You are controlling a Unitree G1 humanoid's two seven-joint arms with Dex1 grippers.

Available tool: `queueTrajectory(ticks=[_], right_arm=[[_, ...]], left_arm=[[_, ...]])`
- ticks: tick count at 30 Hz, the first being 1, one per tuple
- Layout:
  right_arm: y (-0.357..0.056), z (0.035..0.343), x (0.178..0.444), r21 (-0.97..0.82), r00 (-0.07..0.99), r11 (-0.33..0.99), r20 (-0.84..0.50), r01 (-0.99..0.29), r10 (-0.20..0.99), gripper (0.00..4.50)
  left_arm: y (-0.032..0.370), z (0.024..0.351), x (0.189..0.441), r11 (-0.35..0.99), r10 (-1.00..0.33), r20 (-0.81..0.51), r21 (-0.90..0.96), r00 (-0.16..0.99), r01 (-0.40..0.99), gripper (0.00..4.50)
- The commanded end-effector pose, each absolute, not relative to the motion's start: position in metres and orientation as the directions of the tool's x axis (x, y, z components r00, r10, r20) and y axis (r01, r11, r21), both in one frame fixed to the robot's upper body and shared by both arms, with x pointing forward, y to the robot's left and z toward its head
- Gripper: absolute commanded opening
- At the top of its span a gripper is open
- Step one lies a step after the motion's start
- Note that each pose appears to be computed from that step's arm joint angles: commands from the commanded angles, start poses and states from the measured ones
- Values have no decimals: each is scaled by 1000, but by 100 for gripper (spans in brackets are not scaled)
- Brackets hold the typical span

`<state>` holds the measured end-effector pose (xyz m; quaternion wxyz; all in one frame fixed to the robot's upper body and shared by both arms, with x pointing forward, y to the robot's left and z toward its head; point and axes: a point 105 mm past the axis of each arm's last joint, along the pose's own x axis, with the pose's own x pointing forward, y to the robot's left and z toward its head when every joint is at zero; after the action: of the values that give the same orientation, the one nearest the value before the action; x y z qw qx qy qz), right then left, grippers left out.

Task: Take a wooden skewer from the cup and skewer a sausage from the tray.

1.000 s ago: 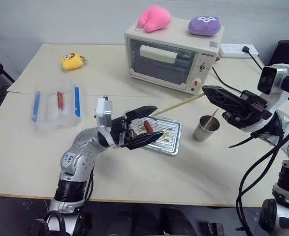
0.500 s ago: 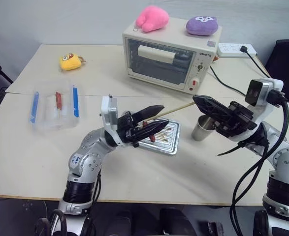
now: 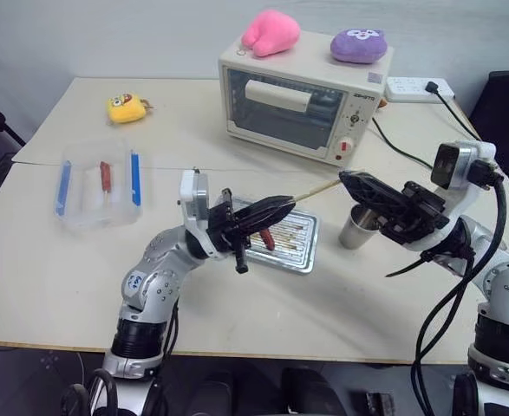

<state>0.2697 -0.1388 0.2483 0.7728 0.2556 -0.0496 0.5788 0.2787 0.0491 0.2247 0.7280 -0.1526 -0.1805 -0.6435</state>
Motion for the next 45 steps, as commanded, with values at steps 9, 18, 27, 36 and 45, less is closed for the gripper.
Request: queueTrajectory(ticks=[9,18,27,36,45], right_arm=[[-216,247,243,81,545,539,165,-838,822,387],[-258,176,219,-125,694,682,-143,-720,706,447],[-153,195,250,-154,558,537,-241,-830,794,447],[-64,169,313,-225,582,537,-347,-813,735,447],[-30,161,344,-245,633,585,-349,-773,691,447]], left_arm=[[140,201,280,358,-897,292,43,331,933,0],[226,164,262,622,-771,142,-44,621,782,0],[241,173,257,701,-691,188,-59,698,710,0],[226,175,261,701,-684,218,-68,696,710,0],[220,178,259,710,-673,230,-66,704,701,0]])
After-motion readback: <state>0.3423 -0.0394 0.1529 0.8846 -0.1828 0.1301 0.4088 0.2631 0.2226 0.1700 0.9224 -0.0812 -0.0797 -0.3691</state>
